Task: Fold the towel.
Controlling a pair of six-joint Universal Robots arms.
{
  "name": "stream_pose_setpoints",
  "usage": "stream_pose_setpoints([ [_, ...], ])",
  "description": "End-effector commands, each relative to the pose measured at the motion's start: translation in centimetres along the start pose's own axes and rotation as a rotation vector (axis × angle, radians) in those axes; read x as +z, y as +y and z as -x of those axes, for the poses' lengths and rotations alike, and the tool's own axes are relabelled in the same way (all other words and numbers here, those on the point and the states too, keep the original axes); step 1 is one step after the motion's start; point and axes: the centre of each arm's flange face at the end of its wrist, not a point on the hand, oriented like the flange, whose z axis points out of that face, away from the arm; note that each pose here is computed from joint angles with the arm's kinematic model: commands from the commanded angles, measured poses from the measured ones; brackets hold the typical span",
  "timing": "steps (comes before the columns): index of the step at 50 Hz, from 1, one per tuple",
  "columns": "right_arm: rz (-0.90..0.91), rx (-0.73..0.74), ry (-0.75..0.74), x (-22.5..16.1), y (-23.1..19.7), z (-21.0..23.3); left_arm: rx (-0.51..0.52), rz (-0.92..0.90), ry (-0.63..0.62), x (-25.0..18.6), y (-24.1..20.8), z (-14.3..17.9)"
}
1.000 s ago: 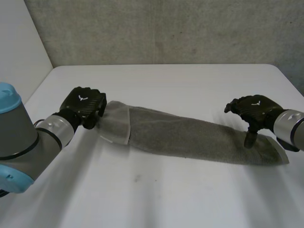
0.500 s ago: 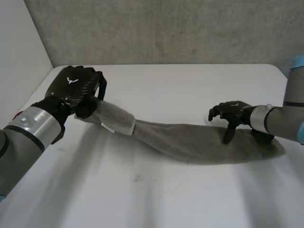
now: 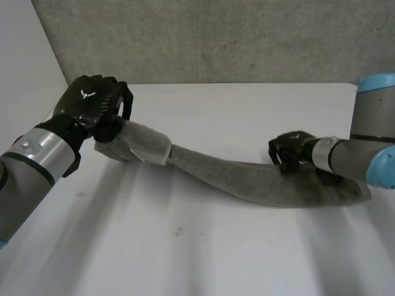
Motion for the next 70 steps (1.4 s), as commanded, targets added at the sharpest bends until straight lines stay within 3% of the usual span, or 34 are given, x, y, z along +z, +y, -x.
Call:
stream_pose_setpoints([
  [1,-0.166,-0.06,0.116,-1.0,-5.4,-2.4,0.006,-0.062,-0.019,2.9,-0.7,1.2],
  [3,-0.34,-0.066,0.215,-2.9,-10.6,-4.0,0.001,-0.135,-0.02,5.3,-2.4,1.7],
  [4,-0.341,-0.066,0.216,-2.9,-10.6,-4.0,0.001,-0.135,-0.02,5.3,-2.4,1.7],
  [6,-0.519,-0.037,0.256,-5.0,-14.8,-4.7,-0.035,-0.215,-0.031,7.1,-4.6,2.7],
  [12,-0.594,-0.001,0.247,-7.4,-16.9,-4.4,-0.162,-0.295,-0.045,8.1,-6.9,3.9],
  [15,-0.48,-0.002,0.184,-7.3,-14.7,-3.0,-0.247,-0.278,-0.032,8.0,-6.3,4.0],
  [17,-0.337,-0.077,0.082,-7.4,-11.1,-0.7,-0.309,-0.205,-0.025,7.5,-3.9,3.5],
  [18,-0.337,-0.078,0.081,-7.4,-11.1,-0.6,-0.309,-0.205,-0.024,7.5,-3.9,3.5],
  [20,-0.184,-0.183,0.01,-7.6,-6.6,1.4,-0.337,-0.117,-0.007,6.7,-1.0,2.6],
  [23,-0.109,-0.233,-0.022,-7.7,-4.3,2.4,-0.35,-0.069,0.007,6.2,0.5,2.1],
  [25,0.019,-0.32,-0.09,-8.2,-0.2,4.3,-0.375,0.023,0.018,5.4,3.6,1.8],
  [31,0.168,-0.424,-0.184,-9.7,4.5,6.8,-0.333,0.149,0.031,4.2,7.8,1.9],
  [38,0.14,-0.443,-0.161,-10.9,3.8,7.1,-0.229,0.203,0.026,3.2,9.4,2.4],
  [42,0.079,-0.395,-0.106,-11.0,2.4,6.6,-0.207,0.207,0.029,3.0,9.4,2.3],
  [48,-0.045,-0.188,-0.005,-10.5,-0.8,4.4,-0.211,0.218,0.031,2.4,9.5,2.0],
  [52,-0.062,-0.072,0.025,-9.0,-1.6,2.9,-0.213,0.222,0.034,2.0,9.4,1.7],
  [70,0.014,-0.048,0.085,-1.9,-0.9,0.4,-0.213,0.223,0.039,1.8,9.4,1.5],
])
